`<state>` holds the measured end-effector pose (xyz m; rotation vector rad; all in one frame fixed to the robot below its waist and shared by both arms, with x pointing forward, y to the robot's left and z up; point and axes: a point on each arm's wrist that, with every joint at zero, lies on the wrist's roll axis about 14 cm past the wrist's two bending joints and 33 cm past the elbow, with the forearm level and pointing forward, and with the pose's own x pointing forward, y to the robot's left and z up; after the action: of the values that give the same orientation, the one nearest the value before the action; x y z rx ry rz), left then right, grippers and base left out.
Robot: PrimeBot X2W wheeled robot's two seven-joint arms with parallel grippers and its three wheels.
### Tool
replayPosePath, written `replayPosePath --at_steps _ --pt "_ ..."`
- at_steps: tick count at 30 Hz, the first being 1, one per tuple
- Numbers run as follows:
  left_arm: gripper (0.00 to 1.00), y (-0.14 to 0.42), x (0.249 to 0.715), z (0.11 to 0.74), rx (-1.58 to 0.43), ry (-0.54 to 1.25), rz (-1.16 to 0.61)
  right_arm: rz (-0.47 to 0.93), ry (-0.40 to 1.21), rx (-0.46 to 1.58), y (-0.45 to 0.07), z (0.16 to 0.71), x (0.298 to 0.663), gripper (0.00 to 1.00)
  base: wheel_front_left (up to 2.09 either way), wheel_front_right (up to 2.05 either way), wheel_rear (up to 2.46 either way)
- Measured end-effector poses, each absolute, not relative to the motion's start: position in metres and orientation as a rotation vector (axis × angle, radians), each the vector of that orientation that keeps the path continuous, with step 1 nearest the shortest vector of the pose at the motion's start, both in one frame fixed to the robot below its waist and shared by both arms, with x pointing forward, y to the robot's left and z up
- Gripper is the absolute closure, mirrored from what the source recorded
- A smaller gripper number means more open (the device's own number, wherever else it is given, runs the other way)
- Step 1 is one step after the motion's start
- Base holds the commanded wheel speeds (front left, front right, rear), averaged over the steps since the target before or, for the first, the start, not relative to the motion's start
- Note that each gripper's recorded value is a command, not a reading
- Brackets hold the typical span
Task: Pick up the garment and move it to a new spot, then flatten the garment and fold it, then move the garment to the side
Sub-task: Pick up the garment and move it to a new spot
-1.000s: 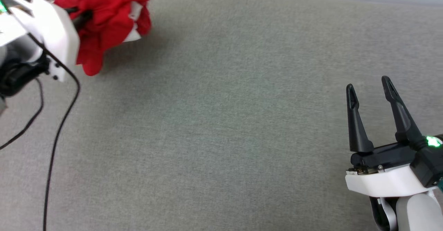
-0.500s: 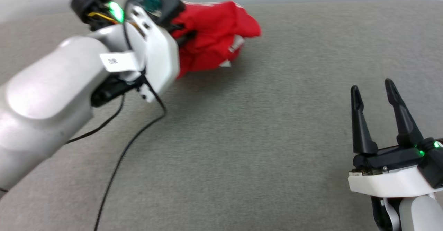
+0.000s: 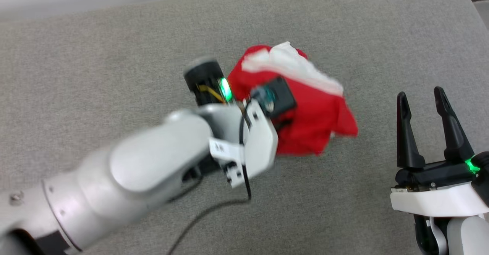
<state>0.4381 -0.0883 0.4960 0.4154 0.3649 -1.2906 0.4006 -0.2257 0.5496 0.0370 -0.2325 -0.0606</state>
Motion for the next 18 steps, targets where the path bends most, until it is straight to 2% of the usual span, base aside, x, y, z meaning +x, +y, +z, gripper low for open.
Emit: replayPosePath --at_steps 9,14,15,16,18 --pt "1.0 -0.077 0.368 0.413 0.422 0.625 -1.349 -0.062 -0.211 0.036 -0.226 0.542 0.403 0.0 0.0 0.0 0.0" --pt "1.0 -0.069 0.35 0.398 0.427 0.681 -1.349 -0.048 -0.199 0.039 -0.221 0.537 0.406 0.0 0.0 0.0 0.0" --pt "0.85 -0.07 0.351 0.399 0.42 0.666 -1.345 -0.045 -0.197 0.038 -0.22 0.537 0.407 0.0 0.0 0.0 0.0" --pt "0.0 -0.071 0.353 0.402 0.41 0.644 -1.341 -0.042 -0.197 0.039 -0.219 0.537 0.407 0.0 0.0 0.0 0.0" --pt "0.0 -0.073 0.358 0.407 0.382 0.589 -1.327 -0.038 -0.201 0.041 -0.218 0.538 0.406 0.0 0.0 0.0 0.0"
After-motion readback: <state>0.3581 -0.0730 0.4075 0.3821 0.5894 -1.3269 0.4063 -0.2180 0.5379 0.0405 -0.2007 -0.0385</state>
